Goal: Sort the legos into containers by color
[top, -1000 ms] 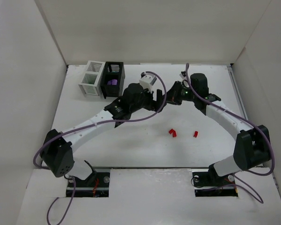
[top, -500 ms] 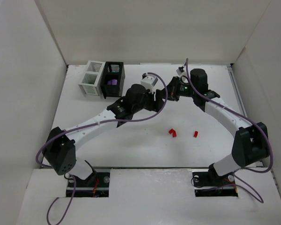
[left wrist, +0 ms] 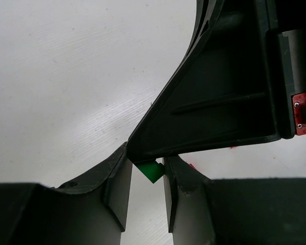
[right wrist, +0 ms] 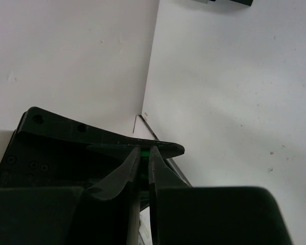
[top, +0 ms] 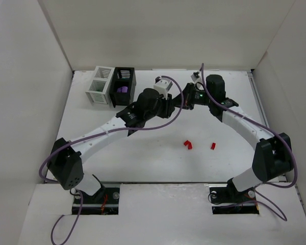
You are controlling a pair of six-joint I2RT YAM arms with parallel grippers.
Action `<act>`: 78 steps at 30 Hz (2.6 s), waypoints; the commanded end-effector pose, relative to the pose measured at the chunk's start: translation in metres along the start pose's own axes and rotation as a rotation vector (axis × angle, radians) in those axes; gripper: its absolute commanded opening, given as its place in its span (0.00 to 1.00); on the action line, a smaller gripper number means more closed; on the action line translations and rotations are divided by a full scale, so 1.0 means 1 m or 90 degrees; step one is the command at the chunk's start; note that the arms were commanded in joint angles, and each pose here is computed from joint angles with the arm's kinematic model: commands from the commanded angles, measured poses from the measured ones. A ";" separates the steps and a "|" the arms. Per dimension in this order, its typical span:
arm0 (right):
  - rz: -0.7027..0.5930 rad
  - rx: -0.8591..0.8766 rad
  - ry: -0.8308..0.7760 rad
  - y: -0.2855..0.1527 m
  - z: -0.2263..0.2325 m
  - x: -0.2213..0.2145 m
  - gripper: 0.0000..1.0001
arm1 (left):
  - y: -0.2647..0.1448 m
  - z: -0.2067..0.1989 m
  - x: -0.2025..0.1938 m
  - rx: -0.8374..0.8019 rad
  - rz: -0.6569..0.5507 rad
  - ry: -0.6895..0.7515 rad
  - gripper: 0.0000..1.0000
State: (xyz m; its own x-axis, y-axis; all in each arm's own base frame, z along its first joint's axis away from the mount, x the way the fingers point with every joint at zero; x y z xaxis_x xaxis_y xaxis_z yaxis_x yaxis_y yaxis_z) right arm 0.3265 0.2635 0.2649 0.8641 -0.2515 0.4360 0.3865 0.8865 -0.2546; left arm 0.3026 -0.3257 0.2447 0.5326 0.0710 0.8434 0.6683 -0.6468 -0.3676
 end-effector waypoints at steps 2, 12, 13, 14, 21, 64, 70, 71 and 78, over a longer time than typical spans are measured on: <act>-0.013 0.019 -0.040 0.009 0.012 0.005 0.09 | -0.004 -0.021 0.037 -0.035 -0.062 -0.002 0.00; -0.028 0.013 -0.069 0.007 0.013 0.009 0.39 | -0.007 -0.020 0.034 -0.040 -0.071 -0.003 0.00; -0.040 0.015 -0.084 0.005 0.019 0.013 0.44 | -0.007 -0.021 0.037 -0.043 -0.077 -0.004 0.00; -0.040 0.015 -0.084 0.005 0.019 0.013 0.47 | -0.009 -0.020 0.035 -0.043 -0.077 -0.004 0.00; -0.098 0.009 -0.115 -0.012 0.025 0.043 0.96 | -0.011 -0.014 0.035 -0.019 -0.081 -0.005 0.00; -0.233 -0.417 -0.140 -0.150 -0.104 0.083 1.00 | -0.095 0.391 0.116 0.481 -0.121 -0.231 0.07; -0.221 -0.416 -0.132 -0.146 -0.110 0.082 1.00 | -0.087 0.397 0.106 0.478 -0.103 -0.239 0.19; -0.214 -0.413 -0.128 -0.145 -0.111 0.079 1.00 | -0.088 0.396 0.111 0.477 -0.109 -0.236 0.20; -0.210 -0.415 -0.124 -0.143 -0.117 0.077 1.00 | -0.084 0.399 0.110 0.472 -0.102 -0.239 0.33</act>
State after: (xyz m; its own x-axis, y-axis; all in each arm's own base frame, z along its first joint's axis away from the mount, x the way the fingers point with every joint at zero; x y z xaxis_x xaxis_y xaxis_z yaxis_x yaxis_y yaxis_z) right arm 0.3686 0.0733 0.2207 0.6558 -0.3487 0.6695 0.7538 0.3506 -0.5557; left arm 0.5028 0.0393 0.1863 0.4946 0.4671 0.7329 0.8104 0.0568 -0.5831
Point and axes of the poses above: each gripper's point midway between its finger pads, its own y axis out along the fingers, its own z axis along the line the jaws close on, x = y × z, the point moved 2 cm from there along -y, back along the fingers, and after that the axes turned 7 degrees about -y, right-handed, at the moved point
